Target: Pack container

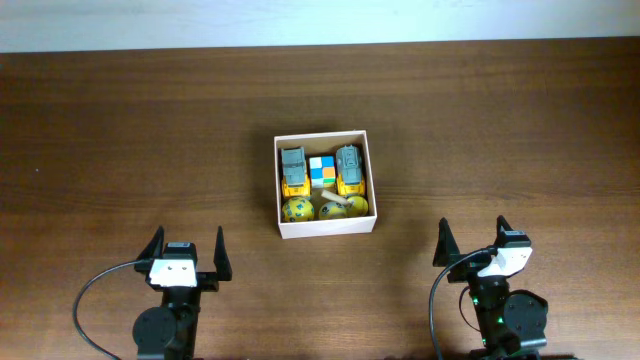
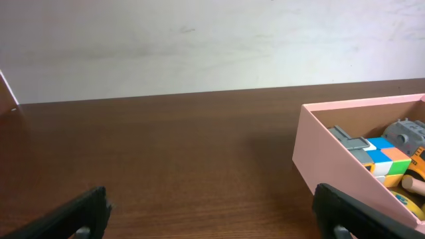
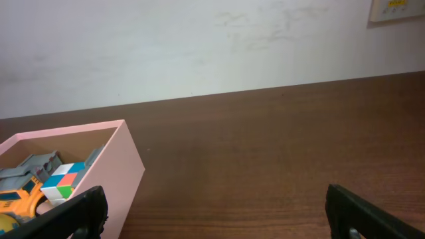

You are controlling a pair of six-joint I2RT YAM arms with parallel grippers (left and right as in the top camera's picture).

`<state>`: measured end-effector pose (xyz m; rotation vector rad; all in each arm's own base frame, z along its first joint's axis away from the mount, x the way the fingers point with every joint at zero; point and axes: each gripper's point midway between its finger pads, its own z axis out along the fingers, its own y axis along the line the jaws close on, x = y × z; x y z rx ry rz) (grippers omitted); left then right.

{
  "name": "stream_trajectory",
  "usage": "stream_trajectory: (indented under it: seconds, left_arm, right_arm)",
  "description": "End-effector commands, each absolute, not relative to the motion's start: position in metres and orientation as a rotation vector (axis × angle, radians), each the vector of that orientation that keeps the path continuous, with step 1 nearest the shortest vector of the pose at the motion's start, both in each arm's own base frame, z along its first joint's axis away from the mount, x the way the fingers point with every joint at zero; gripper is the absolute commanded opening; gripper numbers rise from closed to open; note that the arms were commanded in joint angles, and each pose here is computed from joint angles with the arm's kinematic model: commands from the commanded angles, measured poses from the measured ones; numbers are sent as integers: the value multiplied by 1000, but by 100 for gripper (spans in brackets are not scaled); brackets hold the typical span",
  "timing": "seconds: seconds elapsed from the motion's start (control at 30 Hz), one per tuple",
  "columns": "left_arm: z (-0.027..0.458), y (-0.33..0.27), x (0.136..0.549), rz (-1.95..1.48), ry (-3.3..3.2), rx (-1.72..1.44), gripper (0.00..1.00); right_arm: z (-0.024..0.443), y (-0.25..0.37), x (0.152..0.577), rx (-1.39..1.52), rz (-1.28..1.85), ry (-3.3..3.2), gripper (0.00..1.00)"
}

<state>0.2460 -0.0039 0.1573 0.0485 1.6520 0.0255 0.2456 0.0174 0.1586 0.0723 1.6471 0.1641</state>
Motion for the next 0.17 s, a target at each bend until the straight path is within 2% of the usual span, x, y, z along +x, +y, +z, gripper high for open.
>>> stream_trajectory:
  seconds: [0.0, 0.13]
  left_arm:
    - [156, -4, 246, 39, 1649, 66, 99]
    - [156, -4, 246, 39, 1649, 66, 99]
  right_arm:
    - [156, 17, 245, 65, 162, 1649, 99]
    - [156, 17, 245, 64, 162, 1649, 99]
